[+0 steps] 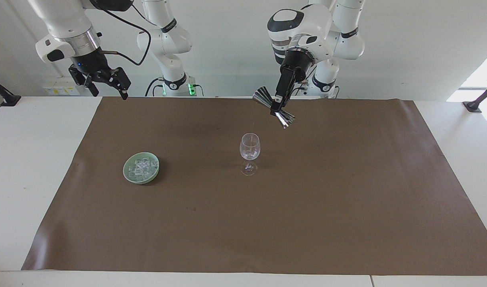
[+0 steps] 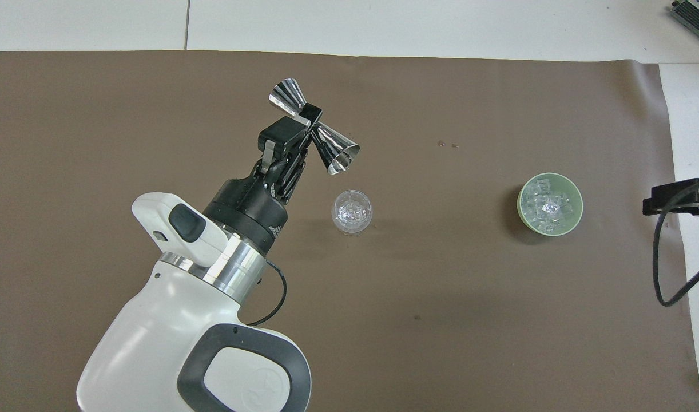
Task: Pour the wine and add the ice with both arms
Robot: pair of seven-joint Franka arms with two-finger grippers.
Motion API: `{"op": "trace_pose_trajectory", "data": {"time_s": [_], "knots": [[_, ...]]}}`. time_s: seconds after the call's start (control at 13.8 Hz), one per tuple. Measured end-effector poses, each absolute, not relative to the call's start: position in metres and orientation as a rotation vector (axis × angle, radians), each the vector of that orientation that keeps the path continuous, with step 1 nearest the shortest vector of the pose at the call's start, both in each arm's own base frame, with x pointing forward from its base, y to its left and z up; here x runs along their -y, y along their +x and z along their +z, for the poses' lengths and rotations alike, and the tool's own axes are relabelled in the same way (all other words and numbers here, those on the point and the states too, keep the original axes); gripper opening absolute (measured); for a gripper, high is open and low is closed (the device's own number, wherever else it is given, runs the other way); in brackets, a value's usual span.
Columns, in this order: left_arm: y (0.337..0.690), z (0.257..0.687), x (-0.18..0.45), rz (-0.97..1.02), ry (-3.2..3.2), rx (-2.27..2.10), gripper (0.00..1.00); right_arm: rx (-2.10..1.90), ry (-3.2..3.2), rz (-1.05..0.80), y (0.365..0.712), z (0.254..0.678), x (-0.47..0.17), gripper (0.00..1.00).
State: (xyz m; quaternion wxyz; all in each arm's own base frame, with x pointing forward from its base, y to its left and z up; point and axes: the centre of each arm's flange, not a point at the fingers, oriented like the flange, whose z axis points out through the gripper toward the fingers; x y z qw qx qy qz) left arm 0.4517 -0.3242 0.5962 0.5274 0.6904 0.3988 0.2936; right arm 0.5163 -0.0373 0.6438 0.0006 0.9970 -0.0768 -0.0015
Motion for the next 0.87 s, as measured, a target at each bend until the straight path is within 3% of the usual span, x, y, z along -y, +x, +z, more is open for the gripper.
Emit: {"op": "trace_pose_trajectory", "data": {"time_s": [0.87], "knots": [[0.4551,0.6037,0.3281,0.847,1.753,-0.772,0.22,0.241,3.131,-0.005,0.5163,0.6438,0.0373,1.0]]}}
